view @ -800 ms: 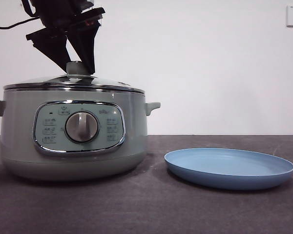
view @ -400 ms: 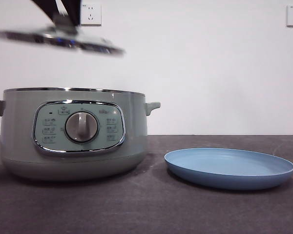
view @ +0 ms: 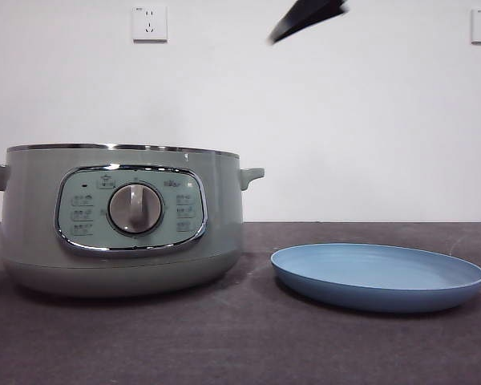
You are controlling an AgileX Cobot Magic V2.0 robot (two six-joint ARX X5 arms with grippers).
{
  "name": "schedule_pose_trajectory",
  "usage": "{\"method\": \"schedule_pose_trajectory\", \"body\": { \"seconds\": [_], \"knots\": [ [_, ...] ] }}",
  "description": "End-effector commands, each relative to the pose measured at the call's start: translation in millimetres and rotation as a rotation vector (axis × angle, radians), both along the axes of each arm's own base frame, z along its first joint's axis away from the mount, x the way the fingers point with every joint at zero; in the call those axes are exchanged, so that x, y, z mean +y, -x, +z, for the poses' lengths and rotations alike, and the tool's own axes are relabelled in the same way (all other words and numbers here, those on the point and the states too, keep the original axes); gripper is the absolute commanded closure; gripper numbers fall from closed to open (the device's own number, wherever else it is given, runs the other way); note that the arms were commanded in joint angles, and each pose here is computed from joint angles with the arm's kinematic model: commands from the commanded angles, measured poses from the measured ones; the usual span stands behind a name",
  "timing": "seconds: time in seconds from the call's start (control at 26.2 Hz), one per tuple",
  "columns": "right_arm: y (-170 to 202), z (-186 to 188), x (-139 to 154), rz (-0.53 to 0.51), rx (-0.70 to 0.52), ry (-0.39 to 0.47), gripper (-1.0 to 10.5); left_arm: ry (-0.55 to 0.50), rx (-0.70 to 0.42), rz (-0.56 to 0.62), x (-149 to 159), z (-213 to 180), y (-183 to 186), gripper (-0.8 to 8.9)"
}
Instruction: Take the potato out from the steamer,put the potato on the plate,close the lid
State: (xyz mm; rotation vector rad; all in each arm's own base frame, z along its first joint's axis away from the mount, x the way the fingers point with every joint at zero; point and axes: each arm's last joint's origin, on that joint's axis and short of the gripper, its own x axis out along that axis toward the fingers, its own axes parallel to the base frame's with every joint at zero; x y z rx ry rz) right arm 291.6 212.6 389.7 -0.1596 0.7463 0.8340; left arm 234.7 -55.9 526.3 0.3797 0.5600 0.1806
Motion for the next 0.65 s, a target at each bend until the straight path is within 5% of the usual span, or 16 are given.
{"method": "schedule_pose_trajectory", "body": {
  "seconds": [0.04,0.27,0.65],
  "knots": [
    [-14.9,-11.0,36.4,0.027,0.004,0.072,3.8,-0.010,0.018,0.006,6.4,3.0,11.9,8.21],
    [-42.4,-44.1,107.4,0.103,0.037,0.126,3.9,0.030,0.031,-0.027,10.8,2.2,10.2,8.21],
    [-49.9,-128.4,148.6,0.158,0.137,0.308,4.1,0.052,0.039,-0.061,9.6,1.6,9.9,8.21]
  ]
}}
